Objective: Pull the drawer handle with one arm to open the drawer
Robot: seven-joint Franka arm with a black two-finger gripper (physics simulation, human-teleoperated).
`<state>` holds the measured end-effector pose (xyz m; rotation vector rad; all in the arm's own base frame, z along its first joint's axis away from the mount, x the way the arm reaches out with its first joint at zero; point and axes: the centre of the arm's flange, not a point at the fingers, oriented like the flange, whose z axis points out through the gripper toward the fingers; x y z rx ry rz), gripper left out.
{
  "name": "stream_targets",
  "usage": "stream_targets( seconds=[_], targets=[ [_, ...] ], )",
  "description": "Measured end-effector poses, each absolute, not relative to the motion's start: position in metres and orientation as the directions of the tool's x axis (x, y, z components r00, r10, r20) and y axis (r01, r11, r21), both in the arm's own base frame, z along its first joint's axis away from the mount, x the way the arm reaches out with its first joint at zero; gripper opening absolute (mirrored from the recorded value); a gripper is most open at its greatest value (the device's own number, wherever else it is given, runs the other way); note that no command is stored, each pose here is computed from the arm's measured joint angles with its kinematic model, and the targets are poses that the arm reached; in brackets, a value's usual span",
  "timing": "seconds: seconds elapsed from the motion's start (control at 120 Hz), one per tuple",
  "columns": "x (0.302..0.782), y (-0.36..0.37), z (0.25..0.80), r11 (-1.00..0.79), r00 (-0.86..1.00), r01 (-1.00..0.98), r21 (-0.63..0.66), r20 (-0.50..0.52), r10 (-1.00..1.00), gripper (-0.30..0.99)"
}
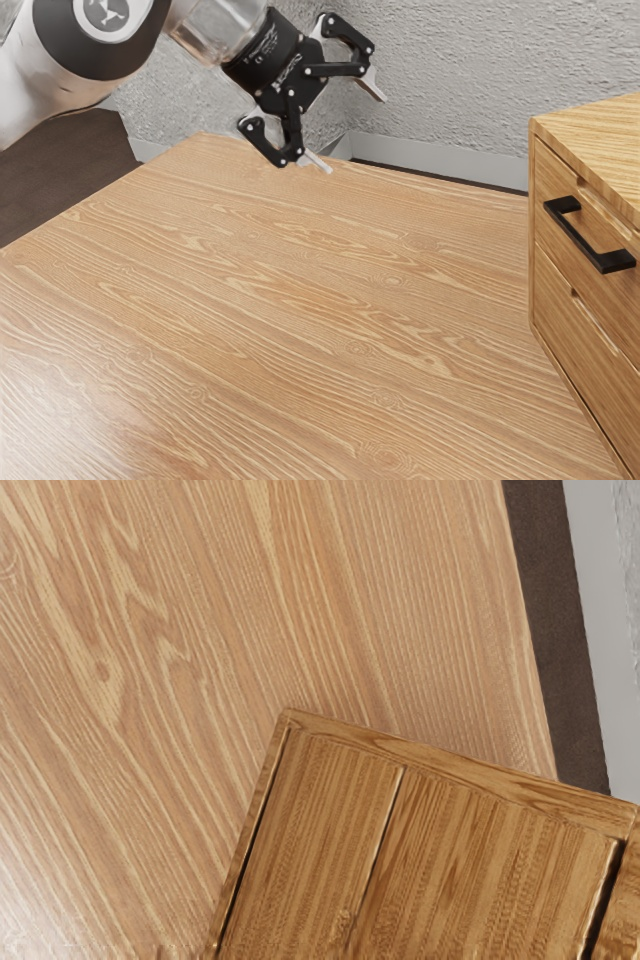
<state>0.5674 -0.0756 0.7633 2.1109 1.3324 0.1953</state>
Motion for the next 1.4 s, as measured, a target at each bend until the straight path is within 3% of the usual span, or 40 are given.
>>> stream_targets(
  seconds=[0.267,0.508,0.8,1.4],
  targets=[
    [0.55,-0.117,0.738,-0.31,0.59,0.713,0.629,-0.3,0.749,0.61],
    [0.556,-0.115,0.711,-0.421,0.595,0.675,0.607,-0.109,0.797,0.43],
    [0.569,-0.147,0.704,-0.476,0.593,0.602,0.641,0.04,0.804,0.36],
    [0.584,-0.157,0.693,-0.409,0.552,0.595,0.692,0.017,0.833,0.32]
  ],
)
